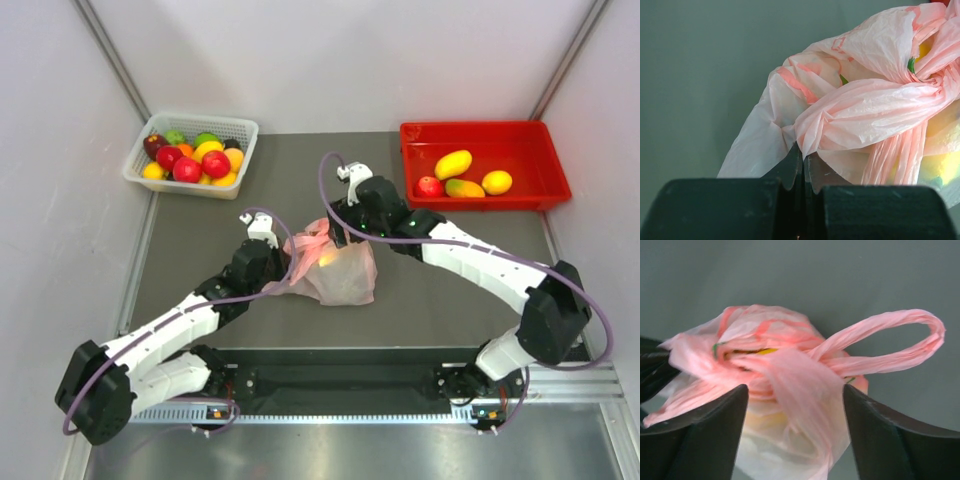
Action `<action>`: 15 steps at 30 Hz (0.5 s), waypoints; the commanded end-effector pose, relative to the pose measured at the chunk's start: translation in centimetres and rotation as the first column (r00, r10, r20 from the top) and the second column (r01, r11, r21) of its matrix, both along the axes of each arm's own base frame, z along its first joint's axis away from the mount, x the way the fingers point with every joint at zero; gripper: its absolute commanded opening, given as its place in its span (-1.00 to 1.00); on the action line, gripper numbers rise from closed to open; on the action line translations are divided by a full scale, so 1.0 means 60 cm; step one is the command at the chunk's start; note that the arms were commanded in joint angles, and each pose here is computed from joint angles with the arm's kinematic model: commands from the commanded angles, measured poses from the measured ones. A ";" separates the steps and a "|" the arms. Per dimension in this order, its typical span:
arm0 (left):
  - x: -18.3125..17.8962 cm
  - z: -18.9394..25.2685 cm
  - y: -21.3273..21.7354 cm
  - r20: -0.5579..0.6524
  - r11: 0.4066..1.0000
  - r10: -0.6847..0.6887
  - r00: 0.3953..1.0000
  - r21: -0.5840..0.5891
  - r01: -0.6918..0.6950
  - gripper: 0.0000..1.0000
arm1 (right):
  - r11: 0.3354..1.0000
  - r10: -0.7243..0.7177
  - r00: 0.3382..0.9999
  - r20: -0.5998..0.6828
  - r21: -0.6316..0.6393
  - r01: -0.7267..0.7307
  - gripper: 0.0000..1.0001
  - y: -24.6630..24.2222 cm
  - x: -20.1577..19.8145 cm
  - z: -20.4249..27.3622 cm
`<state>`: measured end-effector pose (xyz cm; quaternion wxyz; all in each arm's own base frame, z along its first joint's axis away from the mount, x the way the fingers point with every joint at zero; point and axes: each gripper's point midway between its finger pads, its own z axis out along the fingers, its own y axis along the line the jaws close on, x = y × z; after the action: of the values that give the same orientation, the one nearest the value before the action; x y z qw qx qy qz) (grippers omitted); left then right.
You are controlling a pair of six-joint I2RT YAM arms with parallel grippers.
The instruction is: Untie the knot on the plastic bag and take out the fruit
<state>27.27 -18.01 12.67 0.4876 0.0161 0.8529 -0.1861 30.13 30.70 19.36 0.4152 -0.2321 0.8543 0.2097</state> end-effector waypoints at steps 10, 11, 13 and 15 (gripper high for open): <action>0.010 0.032 0.008 0.060 0.999 0.030 0.998 -0.019 -0.029 -1.00 | 0.937 -0.324 0.936 0.136 -0.090 0.337 -0.80 -0.067 0.071 0.023; 0.010 0.032 0.009 0.060 0.999 0.032 0.998 -0.017 -0.032 -1.00 | 0.929 -0.349 0.926 0.144 -0.078 0.362 -0.89 -0.073 0.071 0.029; 0.010 0.029 0.011 0.058 0.999 0.040 0.998 -0.014 -0.040 -1.00 | 0.904 -0.407 0.896 0.176 -0.061 0.423 -0.99 -0.100 0.069 0.048; 0.013 0.027 0.010 0.056 0.999 0.046 0.997 -0.013 -0.045 -1.00 | 0.883 -0.455 0.868 0.200 -0.020 0.468 -1.00 -0.122 0.065 0.072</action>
<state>27.40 -17.83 13.47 0.4993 0.0107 0.8456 -0.1882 33.47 26.61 18.35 0.4554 -0.1286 0.8774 0.0787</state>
